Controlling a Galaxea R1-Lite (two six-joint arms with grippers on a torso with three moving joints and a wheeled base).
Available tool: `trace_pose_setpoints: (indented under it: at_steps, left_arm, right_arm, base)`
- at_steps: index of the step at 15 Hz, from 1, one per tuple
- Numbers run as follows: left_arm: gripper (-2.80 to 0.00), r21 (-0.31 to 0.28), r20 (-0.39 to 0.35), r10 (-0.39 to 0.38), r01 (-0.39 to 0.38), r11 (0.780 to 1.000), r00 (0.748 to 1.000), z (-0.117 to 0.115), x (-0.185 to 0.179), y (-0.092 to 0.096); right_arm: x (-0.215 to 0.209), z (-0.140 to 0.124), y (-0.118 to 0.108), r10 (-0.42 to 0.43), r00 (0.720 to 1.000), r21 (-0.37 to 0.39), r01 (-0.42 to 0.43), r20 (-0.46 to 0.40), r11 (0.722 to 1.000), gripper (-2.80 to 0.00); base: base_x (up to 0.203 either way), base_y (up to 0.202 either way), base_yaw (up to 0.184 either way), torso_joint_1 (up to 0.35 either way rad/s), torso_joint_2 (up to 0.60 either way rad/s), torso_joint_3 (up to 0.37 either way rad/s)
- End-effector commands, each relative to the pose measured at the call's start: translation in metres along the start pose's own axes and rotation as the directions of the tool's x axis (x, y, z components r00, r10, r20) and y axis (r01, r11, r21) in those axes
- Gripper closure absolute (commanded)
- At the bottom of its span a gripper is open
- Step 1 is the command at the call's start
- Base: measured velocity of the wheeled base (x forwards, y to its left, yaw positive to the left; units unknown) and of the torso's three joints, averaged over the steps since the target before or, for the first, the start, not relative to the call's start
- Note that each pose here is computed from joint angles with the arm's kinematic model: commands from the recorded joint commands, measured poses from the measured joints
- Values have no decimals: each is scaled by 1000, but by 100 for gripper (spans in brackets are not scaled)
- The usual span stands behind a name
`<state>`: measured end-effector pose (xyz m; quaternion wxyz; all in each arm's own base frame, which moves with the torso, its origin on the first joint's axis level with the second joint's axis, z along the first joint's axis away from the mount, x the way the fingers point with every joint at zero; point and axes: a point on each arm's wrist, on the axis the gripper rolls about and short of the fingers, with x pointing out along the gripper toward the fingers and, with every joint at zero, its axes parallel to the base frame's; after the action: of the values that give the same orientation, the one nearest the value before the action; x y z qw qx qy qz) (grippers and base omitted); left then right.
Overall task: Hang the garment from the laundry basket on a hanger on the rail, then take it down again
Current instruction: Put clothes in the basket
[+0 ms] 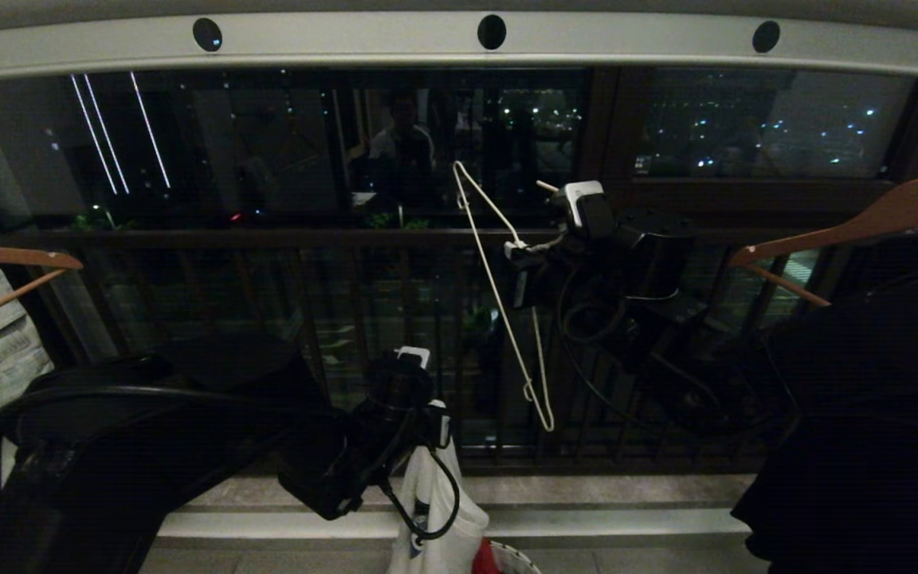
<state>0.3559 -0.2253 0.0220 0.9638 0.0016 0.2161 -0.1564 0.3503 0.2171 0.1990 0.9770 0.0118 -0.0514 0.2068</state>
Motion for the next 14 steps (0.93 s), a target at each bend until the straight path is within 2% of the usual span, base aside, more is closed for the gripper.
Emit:
trace_pose_setpoints:
  at_steps: [1, 4, 11, 12, 14]
  left_arm:
    - [0, 11, -27, -4, 4, 1000, 1000, -14, 7, -6]
    - [0, 25, -33, 17, -16, 1000, 999, -23, 13, -14]
    - [0, 44, -49, -3, 5, 999, 999, -30, 12, -24]
    - [-280, 47, -50, -2, 4, 999, 999, -31, 12, -24]
    - [-280, 51, -49, -2, 4, 999, 999, -30, 11, -24]
  right_arm:
    - [-1, 3, -1, -4, 1000, -9, 4, 11, 1000, 0]
    - [-1, 4, -1, -4, 1000, -14, 4, 13, 1000, 0]
    - [-1, 3, -1, -5, 1000, -16, 6, 10, 1000, 0]
    - [-1, 3, -1, -5, 1000, -17, 6, 10, 1000, 0]
    - [-1, 2, -1, -5, 1000, -20, 5, 8, 1000, 0]
  base:
    - [0, 0, 0, 0, 0, 0]
    - [0, 0, 0, 0, 0, 0]
    - [0, 0, 0, 0, 0, 0]
    - [0, 0, 0, 0, 0, 0]
    - [0, 0, 0, 0, 0, 0]
